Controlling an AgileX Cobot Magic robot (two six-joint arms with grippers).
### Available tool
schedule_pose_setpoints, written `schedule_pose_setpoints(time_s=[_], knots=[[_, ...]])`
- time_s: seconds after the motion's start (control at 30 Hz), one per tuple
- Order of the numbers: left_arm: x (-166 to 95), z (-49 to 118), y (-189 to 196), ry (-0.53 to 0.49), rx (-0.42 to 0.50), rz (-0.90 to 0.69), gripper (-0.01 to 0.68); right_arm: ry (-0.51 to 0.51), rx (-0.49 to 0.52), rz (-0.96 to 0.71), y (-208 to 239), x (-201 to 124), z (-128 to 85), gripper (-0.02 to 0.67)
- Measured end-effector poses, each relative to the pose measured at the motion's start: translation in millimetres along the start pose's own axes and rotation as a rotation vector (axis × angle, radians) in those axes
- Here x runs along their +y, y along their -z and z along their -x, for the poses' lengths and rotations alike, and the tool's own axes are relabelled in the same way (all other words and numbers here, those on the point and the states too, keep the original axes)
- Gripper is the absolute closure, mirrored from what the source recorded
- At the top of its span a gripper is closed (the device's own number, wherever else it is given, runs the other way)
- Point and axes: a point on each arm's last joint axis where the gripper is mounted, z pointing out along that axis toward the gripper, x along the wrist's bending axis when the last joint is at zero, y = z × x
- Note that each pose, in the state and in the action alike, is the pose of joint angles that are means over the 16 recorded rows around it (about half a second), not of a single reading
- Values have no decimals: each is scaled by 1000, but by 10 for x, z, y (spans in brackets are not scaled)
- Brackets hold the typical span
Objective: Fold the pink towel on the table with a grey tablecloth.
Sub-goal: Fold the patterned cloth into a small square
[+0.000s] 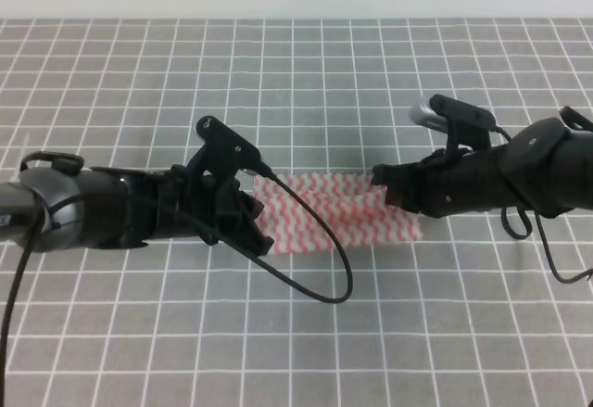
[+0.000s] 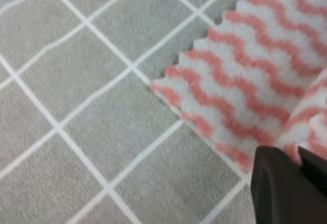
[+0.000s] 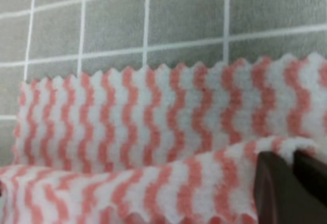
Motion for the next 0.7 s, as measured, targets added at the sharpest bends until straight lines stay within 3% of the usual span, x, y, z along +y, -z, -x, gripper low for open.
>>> schedule_pose_setpoints(time_s=[0.7], knots=[[70,-76,-139,-7,33,1,674,-10,17,-24,-134,99,33,662]])
